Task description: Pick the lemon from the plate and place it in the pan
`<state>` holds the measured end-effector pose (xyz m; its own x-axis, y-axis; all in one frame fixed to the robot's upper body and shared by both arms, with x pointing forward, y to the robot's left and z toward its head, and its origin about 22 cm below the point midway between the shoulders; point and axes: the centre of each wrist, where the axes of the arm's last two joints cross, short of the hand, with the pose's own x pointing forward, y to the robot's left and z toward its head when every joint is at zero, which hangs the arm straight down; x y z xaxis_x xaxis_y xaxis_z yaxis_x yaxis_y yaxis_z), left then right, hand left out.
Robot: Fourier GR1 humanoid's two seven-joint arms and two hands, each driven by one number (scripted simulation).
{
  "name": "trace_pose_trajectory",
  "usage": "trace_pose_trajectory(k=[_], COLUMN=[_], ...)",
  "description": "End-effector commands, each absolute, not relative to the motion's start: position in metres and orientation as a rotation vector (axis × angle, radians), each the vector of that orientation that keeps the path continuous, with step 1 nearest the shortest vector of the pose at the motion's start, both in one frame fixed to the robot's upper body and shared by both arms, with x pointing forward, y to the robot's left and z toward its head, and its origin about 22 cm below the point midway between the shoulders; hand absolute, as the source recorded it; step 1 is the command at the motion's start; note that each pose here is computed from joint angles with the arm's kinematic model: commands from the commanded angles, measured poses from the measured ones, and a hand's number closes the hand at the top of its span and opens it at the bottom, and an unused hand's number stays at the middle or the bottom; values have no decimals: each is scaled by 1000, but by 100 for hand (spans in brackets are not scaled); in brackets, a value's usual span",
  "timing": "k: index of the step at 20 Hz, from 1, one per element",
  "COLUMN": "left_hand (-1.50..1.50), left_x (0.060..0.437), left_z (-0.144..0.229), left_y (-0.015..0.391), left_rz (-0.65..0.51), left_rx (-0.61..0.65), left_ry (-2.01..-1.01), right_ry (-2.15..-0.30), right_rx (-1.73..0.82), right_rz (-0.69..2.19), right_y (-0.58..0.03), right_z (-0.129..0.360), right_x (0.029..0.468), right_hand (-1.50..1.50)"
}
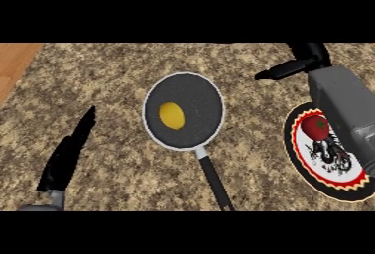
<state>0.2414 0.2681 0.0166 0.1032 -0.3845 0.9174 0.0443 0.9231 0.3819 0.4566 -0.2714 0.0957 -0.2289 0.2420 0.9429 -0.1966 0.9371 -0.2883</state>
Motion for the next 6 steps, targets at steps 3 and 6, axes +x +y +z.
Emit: trace_pose_trajectory(k=[3,6], left_hand=[0,0], left_x=[247,239], left_z=[22,19], left_y=[269,259], left_rz=[-329,-335], left_rx=[285,256], left_ry=[-1441,-1433], right_ry=[-1767,-1761], right_rx=[-36,-17], right_rz=[422,435], right_y=[-311,-340], right_z=[109,117], right_x=[453,446], right_hand=[-150,-150])
